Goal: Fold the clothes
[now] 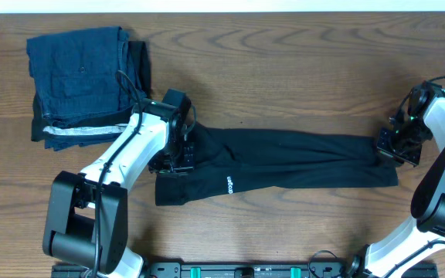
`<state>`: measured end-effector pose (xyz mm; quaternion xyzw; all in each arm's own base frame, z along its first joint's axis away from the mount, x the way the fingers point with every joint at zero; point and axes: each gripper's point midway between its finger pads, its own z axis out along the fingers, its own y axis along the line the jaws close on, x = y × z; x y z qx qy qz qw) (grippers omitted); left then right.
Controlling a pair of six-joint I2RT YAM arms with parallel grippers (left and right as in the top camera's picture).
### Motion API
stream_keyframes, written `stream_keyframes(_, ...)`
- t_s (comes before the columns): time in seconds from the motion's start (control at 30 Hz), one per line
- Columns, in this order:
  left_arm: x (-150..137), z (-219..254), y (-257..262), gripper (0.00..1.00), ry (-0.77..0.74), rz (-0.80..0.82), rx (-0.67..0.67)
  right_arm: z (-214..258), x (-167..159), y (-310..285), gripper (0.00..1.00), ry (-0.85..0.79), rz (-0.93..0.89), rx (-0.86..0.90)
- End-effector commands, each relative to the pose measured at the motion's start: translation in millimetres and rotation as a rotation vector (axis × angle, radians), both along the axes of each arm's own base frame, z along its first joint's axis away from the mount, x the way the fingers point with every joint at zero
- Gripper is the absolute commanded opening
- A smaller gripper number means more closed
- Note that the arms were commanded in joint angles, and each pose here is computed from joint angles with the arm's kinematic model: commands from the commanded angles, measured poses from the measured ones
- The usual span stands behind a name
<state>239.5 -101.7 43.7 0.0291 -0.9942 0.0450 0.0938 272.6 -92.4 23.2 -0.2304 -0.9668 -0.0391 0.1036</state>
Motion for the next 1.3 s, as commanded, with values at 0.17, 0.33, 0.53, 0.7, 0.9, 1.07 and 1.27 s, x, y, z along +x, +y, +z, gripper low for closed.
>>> stream_keyframes(0.17,-12.4,1.7,8.5,0.78,0.052,-0.006,0.043,9.2,4.5,14.7,0.30,0.001,0.066,0.011)
stream_keyframes(0.33,2.2,28.9,4.8,0.78,0.023,-0.016,0.032,40.5,32.7,33.9,0.44,-0.093,0.127,0.115)
stream_keyframes(0.53,31.4,65.3,-4.4,0.78,-0.093,0.007,-0.001,67.2,56.3,76.0,0.50,-0.197,0.238,0.257)
stream_keyframes(0.7,30.8,56.5,-4.2,0.19,-0.086,0.027,0.004,53.8,53.5,118.8,0.15,-0.193,0.415,0.278)
stream_keyframes(0.9,37.8,34.9,-6.4,0.07,-0.105,0.035,-0.002,34.7,60.0,180.4,0.01,-0.265,0.647,0.281)
stream_keyframes(1.07,51.1,22.5,-10.5,0.08,-0.170,0.036,-0.023,21.5,53.4,232.1,0.01,-0.308,0.806,0.293)
stream_keyframes(1.27,63.5,18.2,-14.4,0.08,-0.226,0.036,-0.042,3.7,36.0,267.4,0.02,-0.315,0.951,0.255)
